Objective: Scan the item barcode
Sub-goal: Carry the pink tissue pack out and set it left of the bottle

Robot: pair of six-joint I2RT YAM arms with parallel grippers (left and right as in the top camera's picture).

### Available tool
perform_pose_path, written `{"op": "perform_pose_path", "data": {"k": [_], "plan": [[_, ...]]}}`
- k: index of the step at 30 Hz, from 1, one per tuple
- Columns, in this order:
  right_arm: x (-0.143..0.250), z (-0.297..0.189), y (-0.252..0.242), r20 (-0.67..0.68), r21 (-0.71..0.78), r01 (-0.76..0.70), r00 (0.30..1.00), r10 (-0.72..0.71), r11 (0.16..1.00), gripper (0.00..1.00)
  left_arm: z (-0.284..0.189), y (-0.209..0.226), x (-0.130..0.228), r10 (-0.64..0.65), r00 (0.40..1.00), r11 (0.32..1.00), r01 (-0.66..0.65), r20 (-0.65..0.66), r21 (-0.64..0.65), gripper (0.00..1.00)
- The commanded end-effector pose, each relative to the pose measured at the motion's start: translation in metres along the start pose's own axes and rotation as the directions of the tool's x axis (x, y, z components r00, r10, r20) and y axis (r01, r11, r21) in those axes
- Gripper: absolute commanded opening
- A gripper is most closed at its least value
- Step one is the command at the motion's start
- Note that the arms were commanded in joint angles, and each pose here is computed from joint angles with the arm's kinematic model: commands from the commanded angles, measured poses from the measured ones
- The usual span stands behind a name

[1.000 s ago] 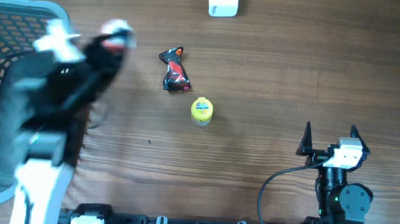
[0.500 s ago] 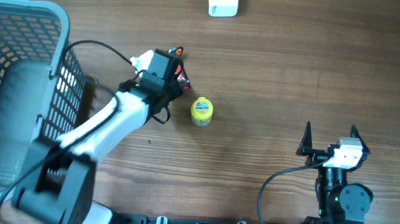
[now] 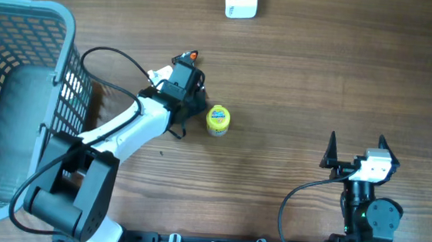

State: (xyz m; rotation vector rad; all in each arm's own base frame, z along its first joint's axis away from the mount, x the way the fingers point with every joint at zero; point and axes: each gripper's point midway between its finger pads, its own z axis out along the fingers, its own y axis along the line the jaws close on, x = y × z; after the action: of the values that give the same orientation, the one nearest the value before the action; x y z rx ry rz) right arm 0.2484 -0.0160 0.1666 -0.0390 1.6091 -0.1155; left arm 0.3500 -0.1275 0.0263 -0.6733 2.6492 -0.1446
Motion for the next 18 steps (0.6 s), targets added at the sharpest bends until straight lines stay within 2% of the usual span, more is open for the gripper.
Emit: {"op": "perform_pose_path", "data": {"k": [1,5,8,11,15,18], "plan": [[0.0,0.0,0.002,0.0,-0.01,-0.015,1.0,0.015,1.0,1.0,-0.029,-0.018,-0.02,0.027,0.998,0.997,-0.031,0.065,0.067,1.0],[0.0,0.0,0.002,0.0,-0.01,-0.015,1.0,0.015,1.0,1.0,-0.078,-0.035,-0.057,0.035,0.982,0.992,-0.056,0.183,0.109,1.0],[0.0,0.0,0.002,0.0,-0.01,-0.015,1.0,0.015,1.0,1.0,-0.142,-0.047,-0.094,-0.001,0.953,0.987,-0.048,0.302,0.154,1.0],[0.0,0.0,0.002,0.0,-0.01,-0.015,1.0,0.015,1.0,1.0,-0.213,-0.063,-0.124,0.014,0.914,0.968,-0.114,0.406,0.223,1.0],[0.0,0.0,0.002,0.0,-0.01,-0.015,1.0,0.015,1.0,1.0,-0.32,-0.05,-0.169,-0.038,0.804,0.969,-0.116,0.594,0.218,1.0],[0.0,0.0,0.002,0.0,-0.01,-0.015,1.0,0.015,1.0,1.0,-0.377,-0.013,-0.202,-0.095,0.707,0.986,-0.031,0.701,0.165,1.0]]}}
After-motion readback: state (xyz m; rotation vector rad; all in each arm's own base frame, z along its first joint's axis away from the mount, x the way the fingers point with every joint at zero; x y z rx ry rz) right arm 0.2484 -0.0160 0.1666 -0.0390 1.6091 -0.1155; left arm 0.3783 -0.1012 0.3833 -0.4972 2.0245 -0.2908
